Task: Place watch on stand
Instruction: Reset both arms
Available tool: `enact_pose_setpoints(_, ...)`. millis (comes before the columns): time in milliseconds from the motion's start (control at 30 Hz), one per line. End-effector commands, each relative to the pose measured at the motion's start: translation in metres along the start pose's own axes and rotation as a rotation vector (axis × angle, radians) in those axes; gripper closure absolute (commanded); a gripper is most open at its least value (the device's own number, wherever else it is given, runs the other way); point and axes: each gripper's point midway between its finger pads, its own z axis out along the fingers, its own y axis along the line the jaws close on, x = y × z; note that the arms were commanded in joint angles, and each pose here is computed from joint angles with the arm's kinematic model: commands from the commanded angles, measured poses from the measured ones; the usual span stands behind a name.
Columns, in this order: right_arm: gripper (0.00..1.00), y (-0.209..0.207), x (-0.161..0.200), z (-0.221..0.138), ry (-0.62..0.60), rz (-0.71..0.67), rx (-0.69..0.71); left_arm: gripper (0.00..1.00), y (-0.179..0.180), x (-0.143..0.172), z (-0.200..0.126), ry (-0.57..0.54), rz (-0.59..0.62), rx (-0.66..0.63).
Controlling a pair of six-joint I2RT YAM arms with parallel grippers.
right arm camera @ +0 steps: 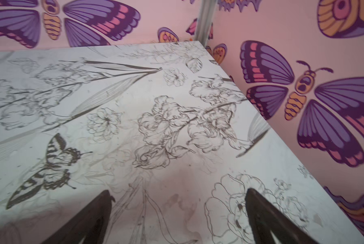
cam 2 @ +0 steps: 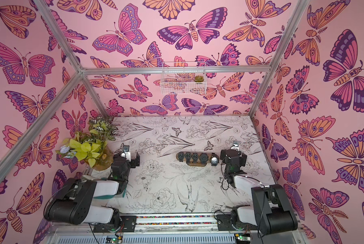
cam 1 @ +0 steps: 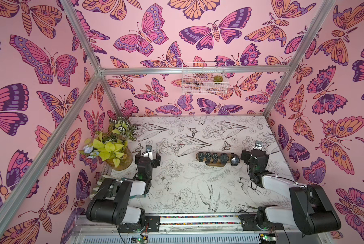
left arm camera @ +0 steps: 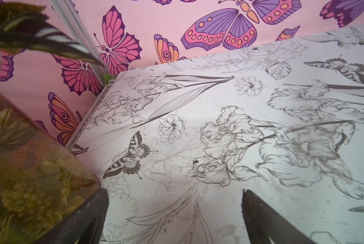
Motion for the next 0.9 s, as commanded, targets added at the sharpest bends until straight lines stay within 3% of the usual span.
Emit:
enact_pose_setpoints(0,0.01,0.023,-0.02,0.004,-0.113,-0.046,-0.12,0.01,0.003,-0.01,0.002,-0.111,-0.056,0.029)
enact_pose_setpoints(100,0.01,0.025,-0.015,0.012,-0.123,-0.045,-0.12,0.01,-0.004,-0.005,0.012,0.003,-0.066,0.091)
enact_pose_setpoints(233,0.01,0.006,-0.01,0.025,-0.054,0.024,-0.042,0.01,0.008,0.003,0.022,0.057,-0.11,0.047)
enact_pose_setpoints(267,0.01,0.0,-0.009,0.029,-0.047,0.051,-0.02,0.01,0.012,-0.008,0.028,0.047,-0.124,0.032)
enact_pose_setpoints(867,0.01,-0.001,-0.009,0.031,-0.043,0.055,-0.022,0.01,0.014,-0.009,0.029,0.032,-0.129,0.028)
